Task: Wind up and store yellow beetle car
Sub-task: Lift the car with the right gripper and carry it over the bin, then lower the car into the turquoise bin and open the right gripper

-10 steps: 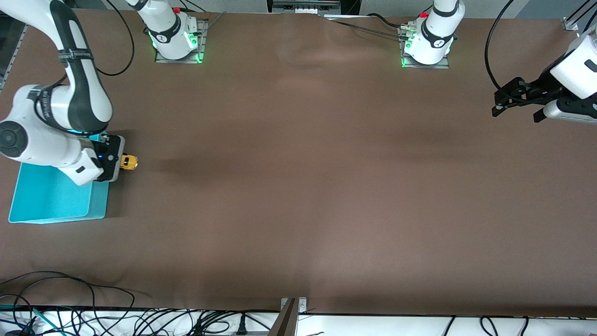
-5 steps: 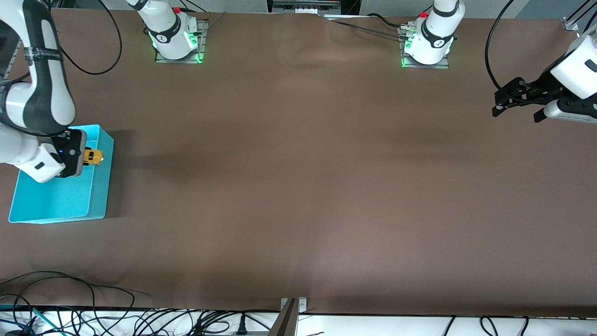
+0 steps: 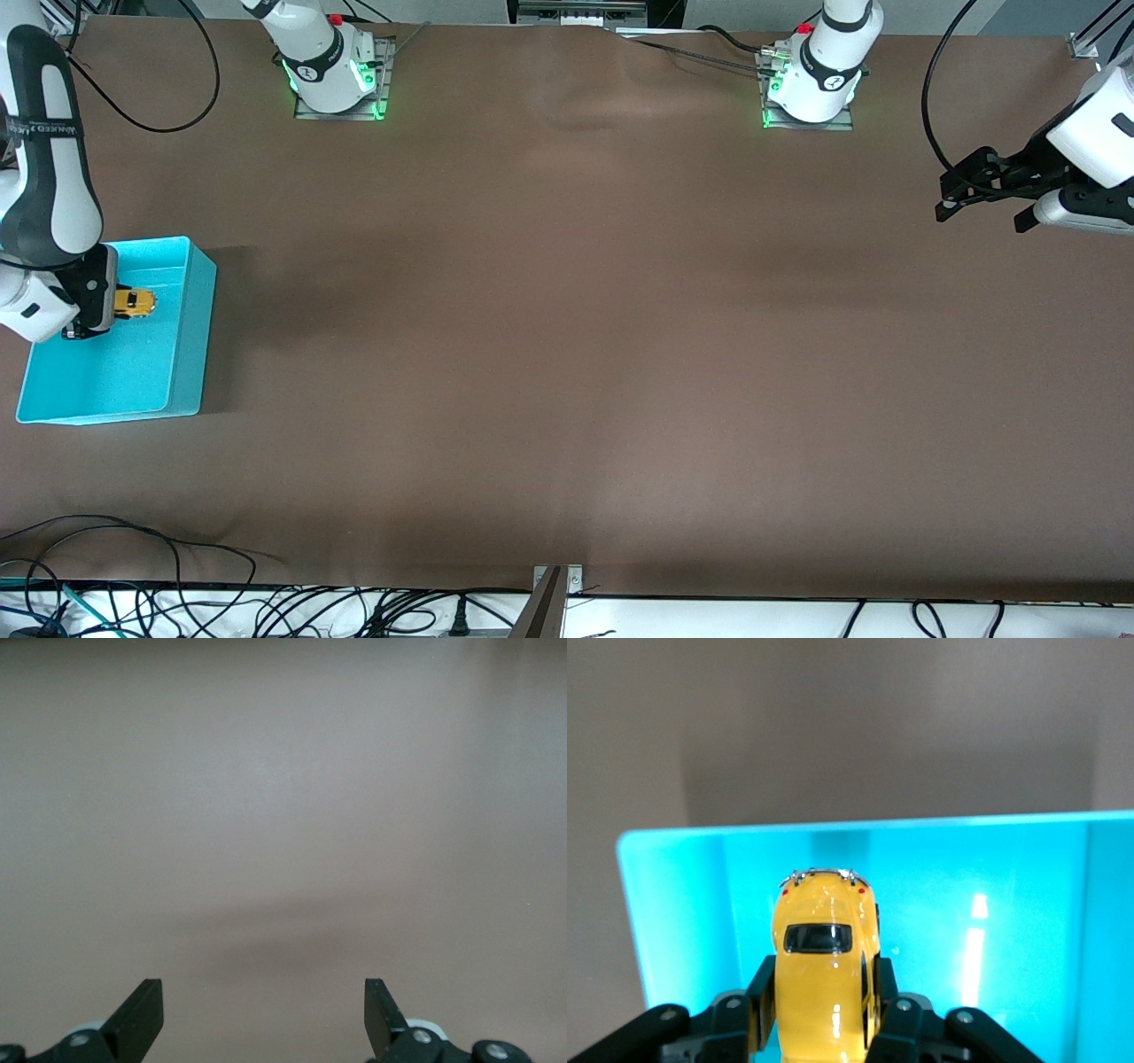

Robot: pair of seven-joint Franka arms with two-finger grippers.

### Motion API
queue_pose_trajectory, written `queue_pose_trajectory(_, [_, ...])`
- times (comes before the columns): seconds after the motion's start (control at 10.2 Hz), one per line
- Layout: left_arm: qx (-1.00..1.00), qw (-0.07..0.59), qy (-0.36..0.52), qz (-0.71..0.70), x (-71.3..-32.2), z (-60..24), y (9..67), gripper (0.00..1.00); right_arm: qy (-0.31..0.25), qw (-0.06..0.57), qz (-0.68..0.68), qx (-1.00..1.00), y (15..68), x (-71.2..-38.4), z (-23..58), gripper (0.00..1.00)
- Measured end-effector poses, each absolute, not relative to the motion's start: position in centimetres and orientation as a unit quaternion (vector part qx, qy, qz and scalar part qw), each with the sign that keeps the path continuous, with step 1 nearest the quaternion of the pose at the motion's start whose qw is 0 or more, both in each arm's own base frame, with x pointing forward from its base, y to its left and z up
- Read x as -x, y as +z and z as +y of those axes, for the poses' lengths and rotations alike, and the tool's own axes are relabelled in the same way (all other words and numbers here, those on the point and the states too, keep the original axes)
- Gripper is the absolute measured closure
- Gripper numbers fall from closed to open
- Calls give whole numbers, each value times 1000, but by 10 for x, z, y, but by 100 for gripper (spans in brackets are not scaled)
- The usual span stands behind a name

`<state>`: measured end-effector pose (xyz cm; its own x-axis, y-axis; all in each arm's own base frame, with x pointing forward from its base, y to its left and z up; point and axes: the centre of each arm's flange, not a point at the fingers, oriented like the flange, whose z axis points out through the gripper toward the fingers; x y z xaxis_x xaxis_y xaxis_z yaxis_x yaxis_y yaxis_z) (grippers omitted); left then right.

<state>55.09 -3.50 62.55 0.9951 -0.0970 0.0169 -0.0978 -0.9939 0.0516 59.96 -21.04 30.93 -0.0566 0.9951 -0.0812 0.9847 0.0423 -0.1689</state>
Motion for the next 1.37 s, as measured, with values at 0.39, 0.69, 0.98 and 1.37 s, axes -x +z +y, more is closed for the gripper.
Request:
queue_pose_trajectory(0.39, [-998, 26, 7, -49, -551, -35, 626, 0, 85, 18, -733, 675, 258, -597, -245, 53])
queue_pose_trajectory(0.69, [-998, 26, 7, -48, -551, -34, 626, 0, 85, 17, -735, 672, 246, -598, -245, 53])
queue_pose_trajectory(0.98, [-998, 26, 7, -48, -551, -35, 626, 0, 82, 14, -740, 667, 229, -597, -251, 53])
queue_pose_trajectory(1.37, [-998, 26, 7, -48, -551, -34, 626, 0, 67, 17, -745, 663, 206, -593, -262, 53])
